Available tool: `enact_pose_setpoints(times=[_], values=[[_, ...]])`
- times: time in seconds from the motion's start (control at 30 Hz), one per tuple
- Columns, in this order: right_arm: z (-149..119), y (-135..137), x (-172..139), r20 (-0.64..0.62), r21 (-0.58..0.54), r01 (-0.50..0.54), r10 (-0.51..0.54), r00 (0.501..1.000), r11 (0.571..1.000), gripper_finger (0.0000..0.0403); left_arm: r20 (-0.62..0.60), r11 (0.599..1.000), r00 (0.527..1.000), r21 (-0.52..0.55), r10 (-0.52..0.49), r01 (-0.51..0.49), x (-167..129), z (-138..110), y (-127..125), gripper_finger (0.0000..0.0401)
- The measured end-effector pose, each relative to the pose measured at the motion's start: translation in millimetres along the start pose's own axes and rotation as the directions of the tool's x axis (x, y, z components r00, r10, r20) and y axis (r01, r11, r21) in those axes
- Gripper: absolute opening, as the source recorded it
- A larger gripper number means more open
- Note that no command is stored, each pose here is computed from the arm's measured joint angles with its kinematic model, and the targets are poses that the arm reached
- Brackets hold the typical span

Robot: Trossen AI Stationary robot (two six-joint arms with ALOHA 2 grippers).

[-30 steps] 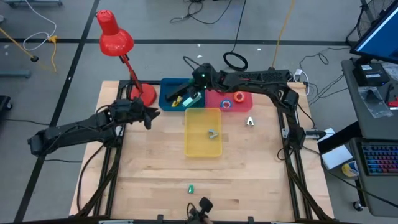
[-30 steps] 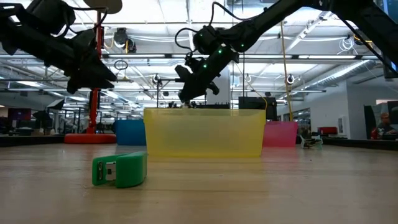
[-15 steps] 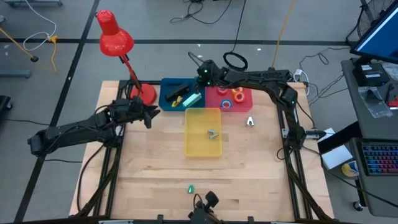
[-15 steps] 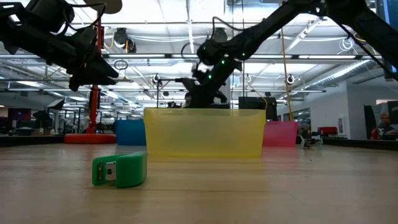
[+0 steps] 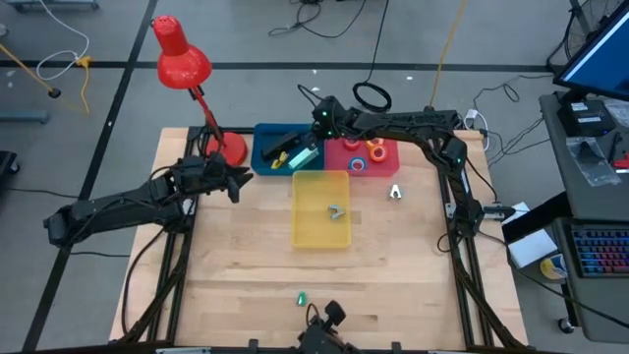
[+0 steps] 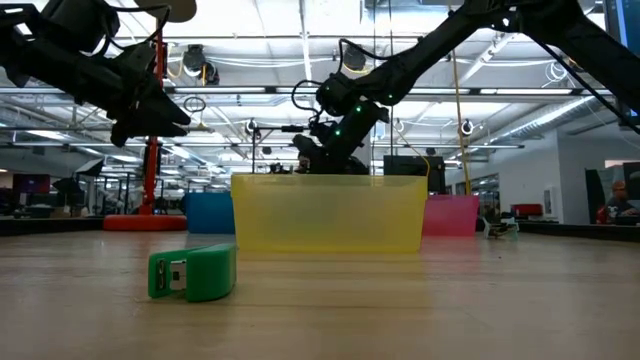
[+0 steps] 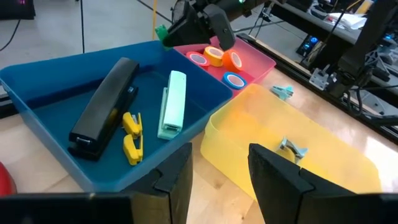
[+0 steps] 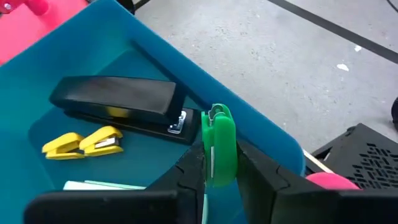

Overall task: Pick and place Stapler, Stapler remover, tape
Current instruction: Put the top small green stapler into the blue bin, then put the small green stapler into the blue bin

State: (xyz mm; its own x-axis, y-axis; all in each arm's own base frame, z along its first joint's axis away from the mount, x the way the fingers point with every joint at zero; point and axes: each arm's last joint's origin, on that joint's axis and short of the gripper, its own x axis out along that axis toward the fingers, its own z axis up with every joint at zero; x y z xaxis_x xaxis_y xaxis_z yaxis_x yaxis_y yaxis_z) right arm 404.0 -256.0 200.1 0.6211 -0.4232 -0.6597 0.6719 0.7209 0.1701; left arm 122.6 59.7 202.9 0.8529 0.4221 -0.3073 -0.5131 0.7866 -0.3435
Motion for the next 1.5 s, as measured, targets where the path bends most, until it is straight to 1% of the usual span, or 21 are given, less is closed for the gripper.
enact_pose_setpoints(times=[0.1,0.27,0.33,0.67,0.77,0.9,1.03,1.1,1.17,1.23,1.33,1.43,1.5], values=[[-1,1,0,-0.005,-0.008,-0.002,0.002,1.0,1.0,0.0074,0.0,1.0,1.0,0.007,0.0,0.0,0,0,0,0.0157],[-2,1,0,-0.015,-0.007,-0.002,0.002,1.0,1.0,0.0116,0.0,1.0,1.0,0.026,0.001,-0.001,0,0,0,0.0157],[-2,0,0,-0.021,-0.01,0.002,-0.002,1.0,1.0,0.0126,0.0,1.0,1.0,0.028,0.001,-0.001,0,0,0,0.0157],[-2,0,0,-0.018,-0.012,0.003,-0.003,1.0,1.0,0.0135,0.0,0.999,1.0,0.037,0.001,-0.001,0,0,0,0.0157],[0,2,-4,-0.017,-0.06,-0.01,0.009,1.0,0.998,0.0136,0.0,1.0,1.0,0.03,0.001,-0.001,0,0,0,0.0157],[10,12,-38,-0.057,-0.202,-0.069,0.059,0.997,0.977,0.0134,-0.001,0.999,1.0,0.038,0.002,-0.002,0,0,0,0.0157],[2,22,-87,-0.249,-0.334,-0.119,0.035,0.968,0.935,0.0133,0.001,0.997,1.0,0.072,0.007,-0.007,0,0,0,0.0157],[-4,28,-113,-0.337,-0.355,-0.127,0.0,0.941,0.926,0.0133,0.006,0.996,1.0,0.087,0.021,-0.022,0,0,1,0.0157],[-10,33,-138,-0.41,-0.314,-0.109,-0.031,0.911,0.943,0.0134,0.013,0.994,0.999,0.1,0.038,-0.039,0,0,1,0.0157],[-15,38,-159,-0.468,-0.234,-0.073,-0.046,0.883,0.969,0.0135,0.018,0.993,0.999,0.105,0.05,-0.052,0,0,1,0.0157],[-25,41,-183,-0.549,-0.122,0.01,-0.076,0.832,0.992,0.0135,0.024,0.992,0.998,0.104,0.066,-0.068,0,1,2,0.0157],[-32,42,-200,-0.611,-0.066,0.108,-0.126,0.781,0.992,0.0137,0.025,0.992,0.997,0.104,0.068,-0.07,0,1,2,0.0157],[-38,42,-207,-0.643,-0.063,0.187,-0.183,0.744,0.98,0.014,0.025,0.992,0.997,0.103,0.067,-0.07,0,1,2,0.0157]])
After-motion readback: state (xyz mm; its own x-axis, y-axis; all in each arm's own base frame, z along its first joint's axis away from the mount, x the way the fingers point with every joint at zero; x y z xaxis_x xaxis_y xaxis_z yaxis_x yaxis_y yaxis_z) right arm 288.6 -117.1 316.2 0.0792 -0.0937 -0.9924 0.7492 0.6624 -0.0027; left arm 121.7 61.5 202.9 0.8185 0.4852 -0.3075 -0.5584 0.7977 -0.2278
